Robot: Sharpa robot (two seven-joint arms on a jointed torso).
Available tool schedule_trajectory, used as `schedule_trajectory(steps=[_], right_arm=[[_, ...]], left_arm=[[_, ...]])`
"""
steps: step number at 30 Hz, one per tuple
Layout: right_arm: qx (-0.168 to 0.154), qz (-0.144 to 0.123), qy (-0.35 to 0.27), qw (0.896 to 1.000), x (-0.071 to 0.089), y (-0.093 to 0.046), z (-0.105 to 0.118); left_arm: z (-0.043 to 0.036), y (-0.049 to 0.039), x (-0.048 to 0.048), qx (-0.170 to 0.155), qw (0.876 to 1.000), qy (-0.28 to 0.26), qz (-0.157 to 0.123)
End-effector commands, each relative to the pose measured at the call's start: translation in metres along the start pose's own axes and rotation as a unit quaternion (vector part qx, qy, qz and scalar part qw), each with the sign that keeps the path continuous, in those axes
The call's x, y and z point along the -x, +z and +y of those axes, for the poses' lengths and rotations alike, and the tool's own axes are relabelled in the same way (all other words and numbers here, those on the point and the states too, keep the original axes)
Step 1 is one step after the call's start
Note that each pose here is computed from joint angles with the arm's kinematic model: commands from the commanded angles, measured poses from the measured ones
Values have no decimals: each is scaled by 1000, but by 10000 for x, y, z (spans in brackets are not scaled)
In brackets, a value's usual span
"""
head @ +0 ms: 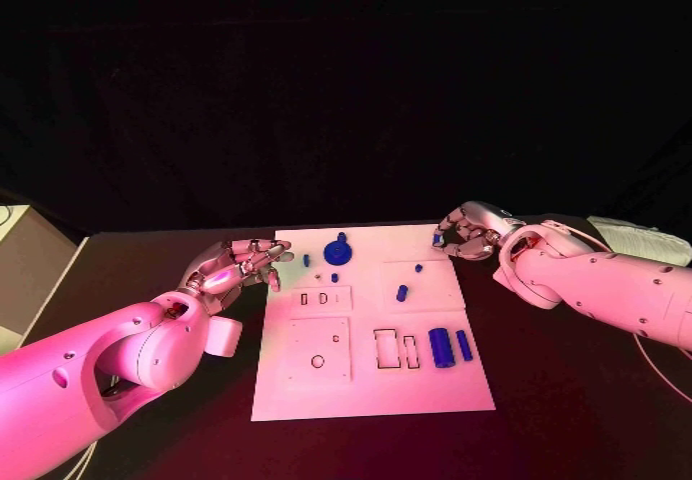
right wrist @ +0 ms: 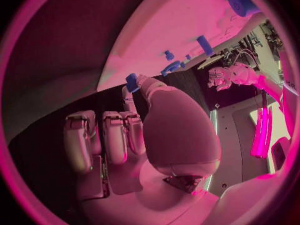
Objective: Assemble the parts on the task board
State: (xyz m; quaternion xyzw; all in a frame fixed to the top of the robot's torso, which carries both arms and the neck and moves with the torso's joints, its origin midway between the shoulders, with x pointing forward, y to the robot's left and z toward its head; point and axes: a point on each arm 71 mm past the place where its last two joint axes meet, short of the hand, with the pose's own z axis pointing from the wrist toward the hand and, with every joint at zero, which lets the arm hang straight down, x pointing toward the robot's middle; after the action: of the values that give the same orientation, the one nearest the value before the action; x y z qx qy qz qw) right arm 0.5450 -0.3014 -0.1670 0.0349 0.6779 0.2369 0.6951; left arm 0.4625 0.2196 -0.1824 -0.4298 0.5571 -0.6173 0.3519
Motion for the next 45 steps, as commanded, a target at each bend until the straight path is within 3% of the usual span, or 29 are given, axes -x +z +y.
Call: schedule_trajectory(steps=[1, 6, 19, 26, 32, 45], right_arm=[[-8, -29, 8, 1000, 21, -17, 67], [5, -23, 24, 999, -13, -38, 269], [54, 32, 41, 997, -380, -75, 1416], [91, 30, 10, 995, -543, -66, 1823], [97, 40, -8, 994, -710, -54, 1980], [80, 62, -27, 994, -1037, -55, 2055]], left_arm=[[-6, 1, -16, -3, 1000, -2, 9], [-4, 1, -1, -2, 1000, -1, 7], [12, 33, -49, -2, 1000, -5, 12], [18, 40, -56, -1, 1000, -5, 13], [24, 44, -68, 2, 1000, -7, 16], [29, 48, -69, 3, 1000, -7, 17]])
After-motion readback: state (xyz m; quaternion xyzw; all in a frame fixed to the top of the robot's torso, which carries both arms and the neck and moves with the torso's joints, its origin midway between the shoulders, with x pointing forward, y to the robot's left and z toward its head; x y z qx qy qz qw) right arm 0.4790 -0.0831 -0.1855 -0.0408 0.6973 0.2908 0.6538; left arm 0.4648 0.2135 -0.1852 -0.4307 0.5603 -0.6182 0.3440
